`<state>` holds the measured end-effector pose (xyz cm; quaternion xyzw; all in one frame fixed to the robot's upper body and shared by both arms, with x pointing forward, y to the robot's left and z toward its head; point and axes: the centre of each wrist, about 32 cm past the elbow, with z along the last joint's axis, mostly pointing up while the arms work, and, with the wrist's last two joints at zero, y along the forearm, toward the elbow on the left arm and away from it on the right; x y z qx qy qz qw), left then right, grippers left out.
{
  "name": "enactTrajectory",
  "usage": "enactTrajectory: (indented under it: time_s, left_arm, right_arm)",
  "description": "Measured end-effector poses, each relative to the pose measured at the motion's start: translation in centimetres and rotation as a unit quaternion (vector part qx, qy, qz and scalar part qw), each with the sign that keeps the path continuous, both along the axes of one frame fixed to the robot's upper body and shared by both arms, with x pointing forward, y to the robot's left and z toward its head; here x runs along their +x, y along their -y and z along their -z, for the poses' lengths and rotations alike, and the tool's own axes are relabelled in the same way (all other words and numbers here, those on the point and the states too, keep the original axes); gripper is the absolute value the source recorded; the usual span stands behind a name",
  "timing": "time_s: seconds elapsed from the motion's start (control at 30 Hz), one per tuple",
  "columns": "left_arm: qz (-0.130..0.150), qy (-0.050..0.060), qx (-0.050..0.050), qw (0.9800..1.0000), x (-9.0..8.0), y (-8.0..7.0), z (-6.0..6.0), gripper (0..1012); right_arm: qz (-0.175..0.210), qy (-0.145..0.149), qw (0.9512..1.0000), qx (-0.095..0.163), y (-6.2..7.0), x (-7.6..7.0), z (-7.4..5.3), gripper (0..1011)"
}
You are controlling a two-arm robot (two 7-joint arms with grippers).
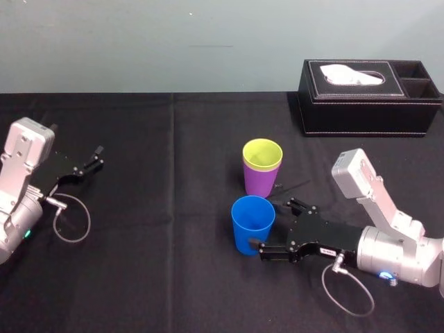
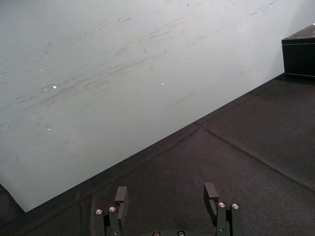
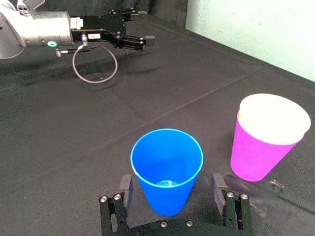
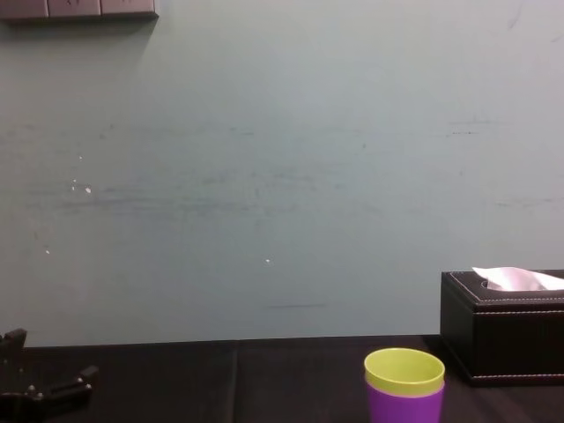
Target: Stack the three plastic cups sequentially using one hand.
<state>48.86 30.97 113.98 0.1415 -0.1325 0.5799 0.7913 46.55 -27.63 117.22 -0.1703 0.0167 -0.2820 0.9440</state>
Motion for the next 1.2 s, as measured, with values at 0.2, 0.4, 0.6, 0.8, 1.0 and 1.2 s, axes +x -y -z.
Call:
enactTrajectory:
  time_s: [0.2, 0.4, 0.6, 0.8, 1.0, 1.2]
  left_arm:
    - [0.0, 0.0, 0.0, 1.0, 0.0, 0.0, 0.0, 1011]
    - [0.0, 0.0, 0.0, 1.0, 0.0, 0.0, 0.0, 1011]
    - [0.0, 0.0, 0.0, 1.0, 0.0, 0.0, 0.0, 1011]
    - [0.0, 0.0, 0.0, 1.0, 0.0, 0.0, 0.0, 1011]
    - [0.0, 0.0, 0.0, 1.0, 0.0, 0.0, 0.0, 1011]
    - [0.0, 0.0, 0.0, 1.0, 0.0, 0.0, 0.0, 1011]
  right_arm:
    - [-0.005, 0.001, 1.0, 0.0, -0.4, 0.2, 0.1, 1003]
    - [-0.008, 0.003, 1.0, 0.001, -0.9, 0.6, 0.3, 1003]
    - [-0.009, 0.007, 0.9999, 0.001, -1.3, 0.9, 0.4, 1003]
    - [-0.009, 0.007, 0.9999, 0.0, -1.2, 0.9, 0.4, 1003]
    - [-0.008, 0.007, 0.9999, 0.0, -1.2, 0.9, 0.4, 951]
    - [-0.008, 0.007, 0.9999, 0.0, -1.2, 0.8, 0.3, 797]
